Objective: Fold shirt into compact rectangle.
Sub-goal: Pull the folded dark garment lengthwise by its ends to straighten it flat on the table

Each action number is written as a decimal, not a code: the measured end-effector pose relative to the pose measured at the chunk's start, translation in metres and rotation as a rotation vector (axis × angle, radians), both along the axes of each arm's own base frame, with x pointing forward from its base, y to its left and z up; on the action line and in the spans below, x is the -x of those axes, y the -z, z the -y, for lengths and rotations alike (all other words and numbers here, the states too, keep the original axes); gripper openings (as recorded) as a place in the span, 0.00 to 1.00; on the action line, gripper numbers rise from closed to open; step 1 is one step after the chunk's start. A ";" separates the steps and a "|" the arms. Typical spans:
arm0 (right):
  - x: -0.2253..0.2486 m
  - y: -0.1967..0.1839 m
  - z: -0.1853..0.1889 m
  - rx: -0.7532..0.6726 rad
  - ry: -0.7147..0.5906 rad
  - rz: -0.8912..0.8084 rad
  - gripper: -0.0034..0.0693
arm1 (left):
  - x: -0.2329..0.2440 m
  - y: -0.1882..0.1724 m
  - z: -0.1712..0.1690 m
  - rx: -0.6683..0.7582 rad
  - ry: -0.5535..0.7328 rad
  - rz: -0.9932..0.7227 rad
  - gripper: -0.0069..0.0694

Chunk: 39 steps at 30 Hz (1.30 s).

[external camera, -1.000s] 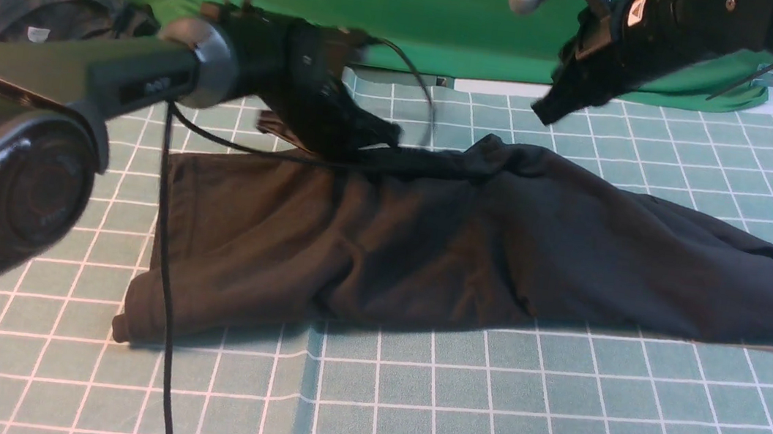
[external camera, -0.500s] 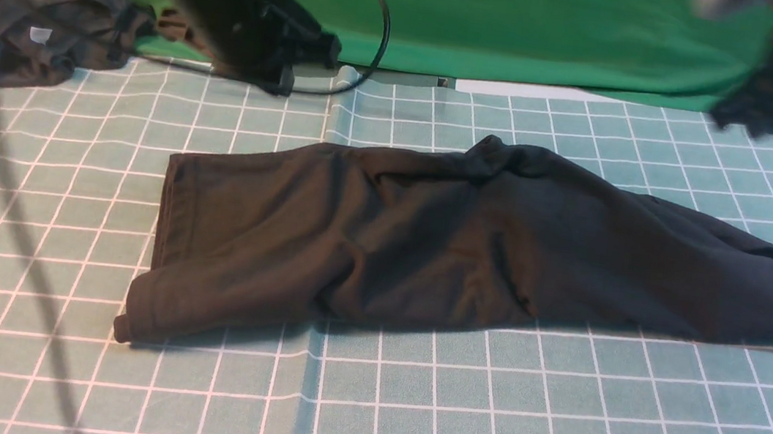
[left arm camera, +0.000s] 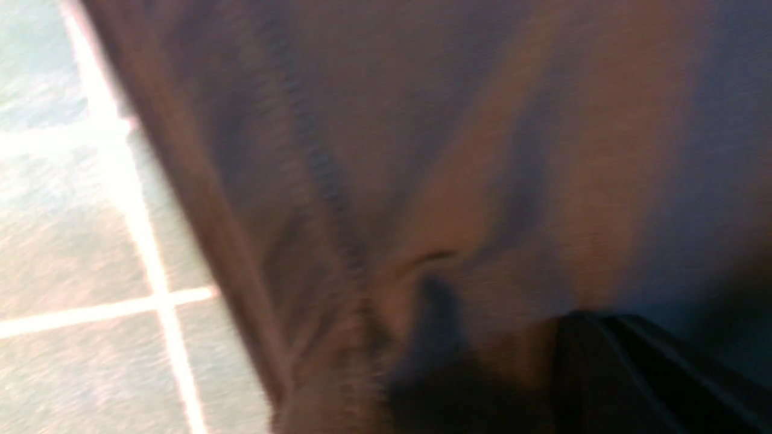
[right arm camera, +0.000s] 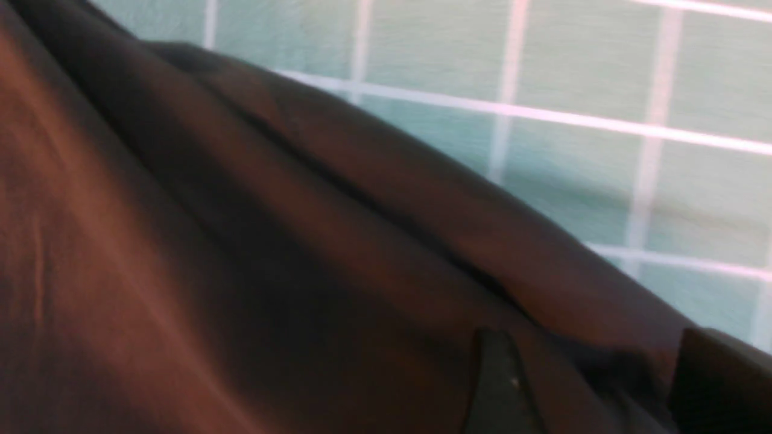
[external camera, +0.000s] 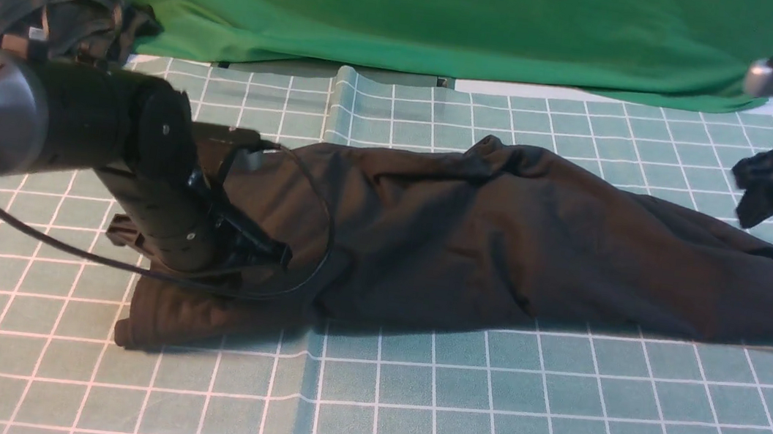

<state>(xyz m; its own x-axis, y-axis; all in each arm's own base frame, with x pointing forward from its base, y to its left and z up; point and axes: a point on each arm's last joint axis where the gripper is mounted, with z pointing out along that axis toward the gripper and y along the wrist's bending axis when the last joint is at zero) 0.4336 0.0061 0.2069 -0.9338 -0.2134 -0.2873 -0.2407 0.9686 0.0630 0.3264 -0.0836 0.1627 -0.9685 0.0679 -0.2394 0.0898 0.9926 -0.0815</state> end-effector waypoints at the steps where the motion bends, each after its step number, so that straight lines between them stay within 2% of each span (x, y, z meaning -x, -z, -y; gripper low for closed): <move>1: -0.002 0.005 -0.003 -0.001 -0.008 -0.004 0.57 | 0.000 0.000 -0.001 -0.012 -0.015 0.002 0.10; 5: -0.006 0.021 -0.016 -0.007 -0.035 -0.014 0.59 | -0.002 0.001 -0.005 -0.046 -0.040 0.018 0.10; 11: -0.010 0.033 -0.036 0.004 -0.123 0.008 0.67 | -0.002 0.001 -0.005 -0.043 -0.053 0.029 0.10; 16: -0.014 0.040 -0.042 0.010 -0.145 0.025 0.67 | -0.003 0.001 -0.005 -0.041 -0.054 0.030 0.10; 18: -0.014 0.043 -0.042 0.010 -0.148 0.018 0.58 | -0.003 0.001 -0.004 -0.040 -0.054 0.032 0.10; 21: -0.014 0.043 -0.042 0.010 -0.155 0.015 0.29 | -0.003 0.001 -0.004 -0.039 -0.054 0.035 0.10; 22: -0.014 0.043 -0.042 0.010 -0.155 0.015 0.29 | -0.003 0.001 -0.004 -0.039 -0.054 0.035 0.10; 23: -0.013 0.041 -0.042 0.010 -0.157 0.019 0.16 | -0.003 0.001 -0.004 -0.039 -0.054 0.036 0.10; 27: -0.012 0.026 -0.041 0.024 -0.170 0.056 0.09 | -0.003 0.001 -0.004 -0.038 -0.054 0.036 0.10; 32: -0.014 0.002 -0.036 0.075 -0.186 0.131 0.09 | -0.003 0.001 -0.004 -0.038 -0.054 0.036 0.10; 39: -0.020 -0.002 -0.022 0.096 -0.157 0.187 0.09 | -0.003 0.001 -0.004 -0.039 -0.048 0.038 0.10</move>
<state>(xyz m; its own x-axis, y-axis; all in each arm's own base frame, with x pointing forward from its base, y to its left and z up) 0.4538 0.0284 0.2088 -0.8198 -0.3857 -0.4234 -0.3871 0.9179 -0.0866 0.3296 -0.0793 0.1617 -0.9610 0.0313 -0.2746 0.0441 0.9982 -0.0403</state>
